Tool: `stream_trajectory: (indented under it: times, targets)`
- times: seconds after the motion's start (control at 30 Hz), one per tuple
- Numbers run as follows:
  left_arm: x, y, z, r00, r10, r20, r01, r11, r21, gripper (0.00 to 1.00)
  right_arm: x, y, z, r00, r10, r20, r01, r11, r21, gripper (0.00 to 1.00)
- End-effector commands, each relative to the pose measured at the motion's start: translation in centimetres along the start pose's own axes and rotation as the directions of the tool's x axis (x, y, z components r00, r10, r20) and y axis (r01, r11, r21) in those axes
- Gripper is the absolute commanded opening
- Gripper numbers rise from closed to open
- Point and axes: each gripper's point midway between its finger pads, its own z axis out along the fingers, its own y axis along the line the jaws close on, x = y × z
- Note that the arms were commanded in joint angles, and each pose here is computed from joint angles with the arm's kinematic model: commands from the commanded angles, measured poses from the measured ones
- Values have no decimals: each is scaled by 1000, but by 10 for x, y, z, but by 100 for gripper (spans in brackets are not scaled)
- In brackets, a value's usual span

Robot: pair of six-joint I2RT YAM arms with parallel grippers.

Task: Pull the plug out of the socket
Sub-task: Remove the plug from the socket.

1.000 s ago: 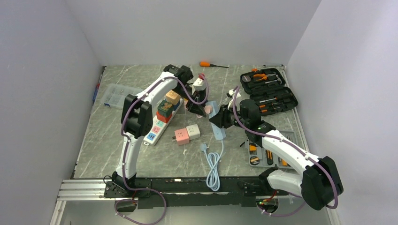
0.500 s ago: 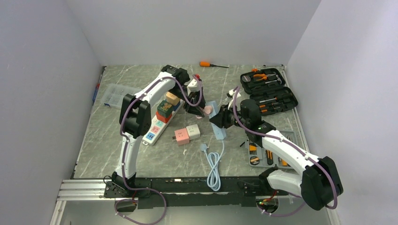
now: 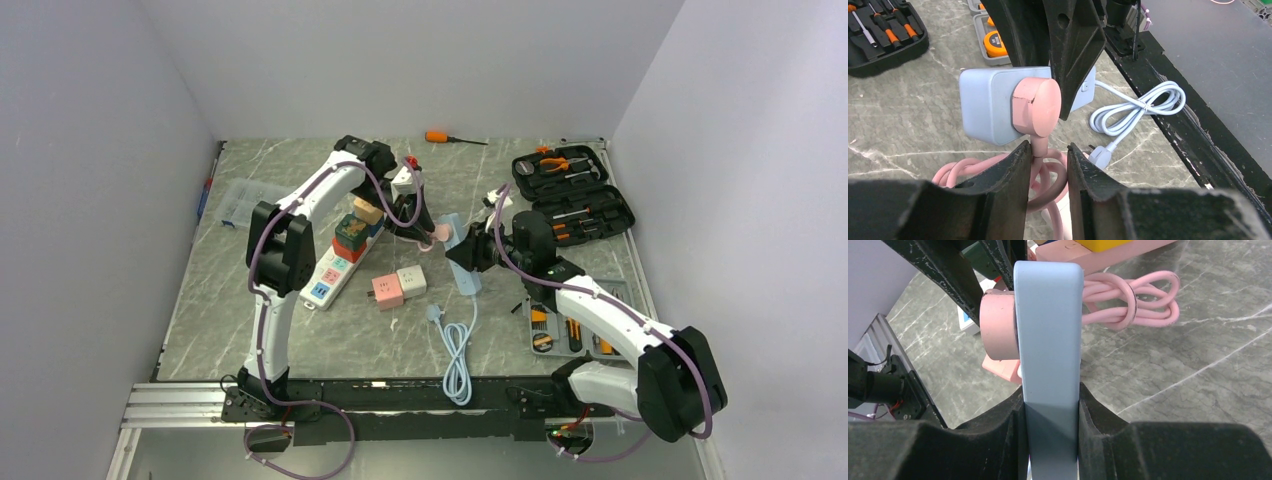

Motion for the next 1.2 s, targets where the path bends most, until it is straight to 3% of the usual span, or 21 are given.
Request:
stream_trajectory:
  times: [0.0,0.4,0.57,0.73,0.87,0.97,1.07,1.17]
  targets:
    - [-24,-19,0,997,-64,32,64,998,19,5,-69,15,-5,978,-89,188,95,995,-21,0]
    - [-23,-25,12,994,-103,30,102,994,49,54,-83,56,-5,965,-154,213,187,971,-148,0]
    - [-22,-30,14,992,-122,36,120,991,58,55,-90,60,-7,959,-167,231,206,966,-156,0]
    - [-20,-29,19,989,-143,45,140,988,69,36,-97,69,-10,954,-171,246,220,957,-187,0]
    - [-16,-32,29,986,-164,31,160,982,95,35,-100,77,-10,950,-172,259,230,950,-212,0]
    - [-12,-36,33,985,-170,16,168,980,106,38,-101,83,-11,948,-178,264,241,943,-230,0]
    - [-10,-36,34,985,-175,9,173,979,108,50,-100,88,-13,947,-184,264,251,936,-248,0]
    - [-8,-34,34,983,-184,9,182,977,108,55,-101,92,-14,946,-189,263,257,931,-258,0]
